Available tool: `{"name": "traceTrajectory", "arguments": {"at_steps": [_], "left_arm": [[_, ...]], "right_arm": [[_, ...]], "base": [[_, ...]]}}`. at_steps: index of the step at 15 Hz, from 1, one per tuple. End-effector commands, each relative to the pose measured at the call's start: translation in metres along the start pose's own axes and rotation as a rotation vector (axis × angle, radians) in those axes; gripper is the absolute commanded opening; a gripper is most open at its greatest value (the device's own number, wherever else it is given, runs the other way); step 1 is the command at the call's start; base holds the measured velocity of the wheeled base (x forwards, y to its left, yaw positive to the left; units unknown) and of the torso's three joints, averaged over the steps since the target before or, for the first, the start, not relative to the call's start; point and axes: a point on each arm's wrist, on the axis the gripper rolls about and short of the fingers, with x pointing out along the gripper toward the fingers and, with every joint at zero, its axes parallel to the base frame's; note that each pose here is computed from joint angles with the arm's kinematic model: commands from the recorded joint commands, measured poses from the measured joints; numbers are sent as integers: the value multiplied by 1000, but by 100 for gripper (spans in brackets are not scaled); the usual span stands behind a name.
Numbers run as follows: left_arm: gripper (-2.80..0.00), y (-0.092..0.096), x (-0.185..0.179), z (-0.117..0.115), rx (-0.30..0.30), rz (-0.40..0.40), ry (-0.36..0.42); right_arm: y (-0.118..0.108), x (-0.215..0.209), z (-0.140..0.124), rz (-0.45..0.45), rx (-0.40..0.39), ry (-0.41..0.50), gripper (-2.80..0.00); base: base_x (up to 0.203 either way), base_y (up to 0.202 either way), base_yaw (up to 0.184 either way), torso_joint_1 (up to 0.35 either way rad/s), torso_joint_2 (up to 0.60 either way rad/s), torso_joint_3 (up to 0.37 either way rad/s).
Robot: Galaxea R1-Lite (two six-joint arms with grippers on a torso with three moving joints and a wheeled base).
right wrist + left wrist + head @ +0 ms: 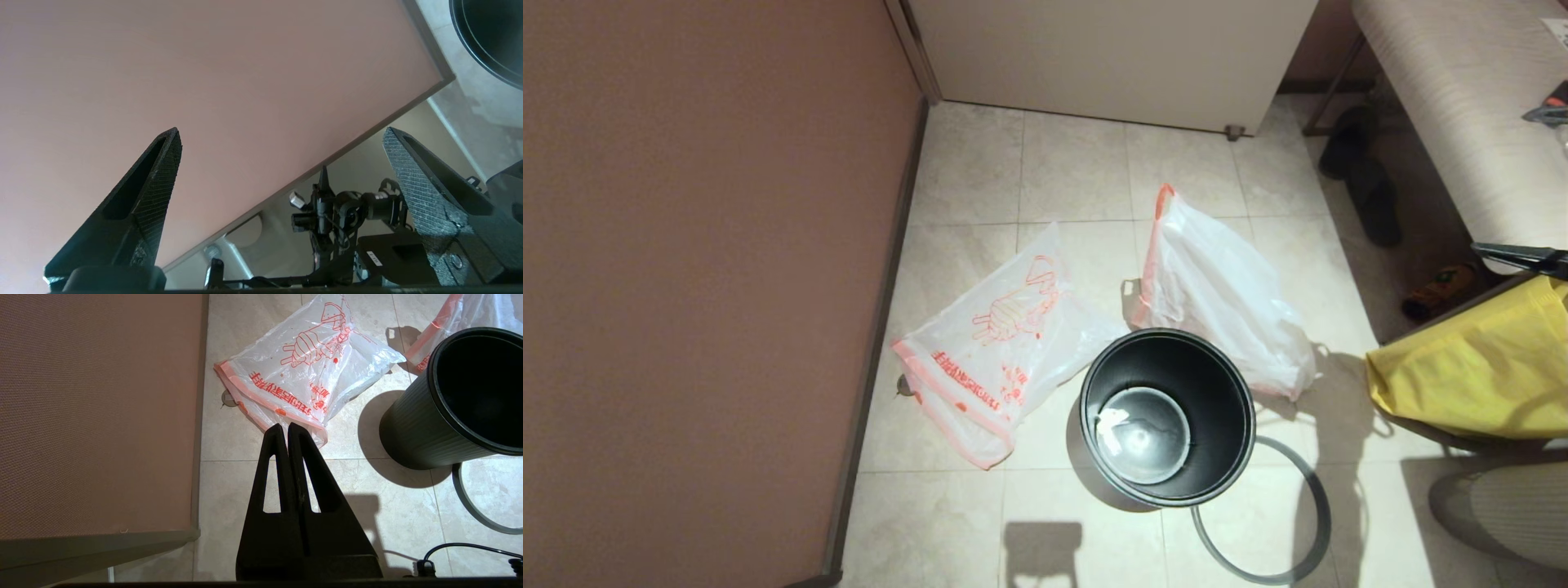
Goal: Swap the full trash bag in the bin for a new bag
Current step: Pick up a new trash bag
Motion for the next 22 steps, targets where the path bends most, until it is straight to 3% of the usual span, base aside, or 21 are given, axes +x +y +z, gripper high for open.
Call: {"name": "traceTrajectory", "arguments": {"at_steps": [1, 4, 6, 9, 11, 13, 14, 18, 22], "left_arm": [[-280, 0, 0, 0, 0, 0, 0], [-280, 0, 0, 0, 0, 1, 0], [-280, 0, 0, 0, -1, 1, 0], [-280, 0, 0, 0, 0, 1, 0], [-280, 0, 0, 0, -1, 2, 0], [-280, 0, 0, 0, 0, 0, 0], [-280, 0, 0, 0, 0, 0, 0], [-280, 0, 0, 0, -1, -1, 0], [-280, 0, 0, 0, 0, 0, 0]], "right_arm": [[18, 6, -41, -9, -20, 14, 0], [-6, 21, -55, -74, 70, 2, 0], [-27, 44, -62, -205, 79, -49, 0], [-34, 82, -105, -432, -107, -66, 0], [-17, 78, -146, -526, -319, -113, 0], [-17, 66, -172, -714, -545, -163, 0], [-18, 57, -185, -769, -608, -172, 0], [-23, 12, -230, -822, -704, -213, 0], [-46, -12, -250, -985, -782, -291, 0]], "base": [[0, 0, 0, 0, 0, 0], [0, 0, 0, 0, 0, 0], [0, 0, 0, 0, 0, 0], [0, 0, 0, 0, 0, 0], [0, 0, 0, 0, 0, 0], [0, 0, 0, 0, 0, 0], [0, 0, 0, 0, 0, 0], [0, 0, 0, 0, 0, 0], [0, 0, 0, 0, 0, 0]]}}
